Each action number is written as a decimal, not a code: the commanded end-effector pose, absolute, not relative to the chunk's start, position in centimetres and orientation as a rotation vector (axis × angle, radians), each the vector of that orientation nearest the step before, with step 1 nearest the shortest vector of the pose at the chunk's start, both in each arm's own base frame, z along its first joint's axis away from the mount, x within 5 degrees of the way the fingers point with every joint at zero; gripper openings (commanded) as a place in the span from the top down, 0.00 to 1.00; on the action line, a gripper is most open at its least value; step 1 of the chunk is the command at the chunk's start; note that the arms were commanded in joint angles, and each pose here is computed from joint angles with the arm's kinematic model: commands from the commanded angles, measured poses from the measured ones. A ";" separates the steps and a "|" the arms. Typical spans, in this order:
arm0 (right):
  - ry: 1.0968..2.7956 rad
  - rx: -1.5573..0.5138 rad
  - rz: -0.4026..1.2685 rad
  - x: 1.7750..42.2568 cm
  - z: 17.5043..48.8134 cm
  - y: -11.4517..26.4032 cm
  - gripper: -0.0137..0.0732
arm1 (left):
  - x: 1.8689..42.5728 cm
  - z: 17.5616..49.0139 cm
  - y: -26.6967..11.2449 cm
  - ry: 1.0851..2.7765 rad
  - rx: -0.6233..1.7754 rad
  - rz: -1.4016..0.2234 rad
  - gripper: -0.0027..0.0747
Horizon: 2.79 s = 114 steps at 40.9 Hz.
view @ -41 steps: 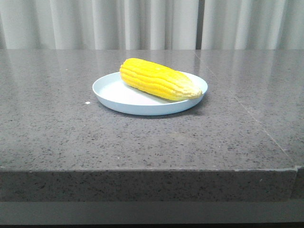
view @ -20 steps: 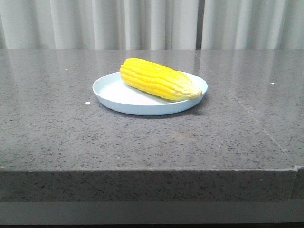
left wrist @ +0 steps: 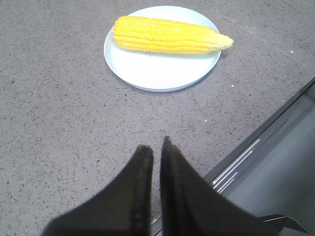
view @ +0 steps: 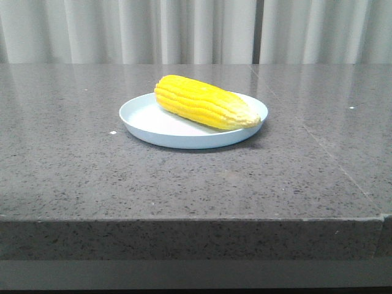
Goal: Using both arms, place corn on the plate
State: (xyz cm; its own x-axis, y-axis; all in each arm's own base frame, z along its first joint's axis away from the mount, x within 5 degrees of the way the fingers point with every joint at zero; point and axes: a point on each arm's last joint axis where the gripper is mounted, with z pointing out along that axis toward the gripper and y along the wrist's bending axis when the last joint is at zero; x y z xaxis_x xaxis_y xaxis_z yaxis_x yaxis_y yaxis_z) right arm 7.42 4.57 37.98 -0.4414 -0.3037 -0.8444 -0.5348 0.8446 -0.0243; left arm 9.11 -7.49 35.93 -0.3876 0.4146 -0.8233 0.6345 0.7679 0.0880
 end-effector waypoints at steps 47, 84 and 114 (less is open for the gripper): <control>1.976 -0.588 0.321 7.5 39.2 4.6 0.92 | 8.4 34.5 -4.5 1.895 0.402 -0.371 0.99; 1.975 -0.588 0.322 7.5 39.2 4.6 0.92 | 5.5 21.0 -0.2 1.418 0.022 -0.038 0.99; 1.975 -0.588 0.322 7.5 39.2 4.6 0.92 | 5.5 21.0 -0.2 1.423 0.053 0.012 0.99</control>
State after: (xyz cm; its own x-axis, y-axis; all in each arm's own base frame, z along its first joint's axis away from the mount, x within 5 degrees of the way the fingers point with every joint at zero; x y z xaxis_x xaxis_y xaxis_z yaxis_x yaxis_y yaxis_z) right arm 7.42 4.57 37.98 -0.4444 -0.2990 -0.8445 -0.5323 0.8463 -0.0195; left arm 5.61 -0.18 20.98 0.0761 0.0485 -0.9959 0.0278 0.9983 0.0507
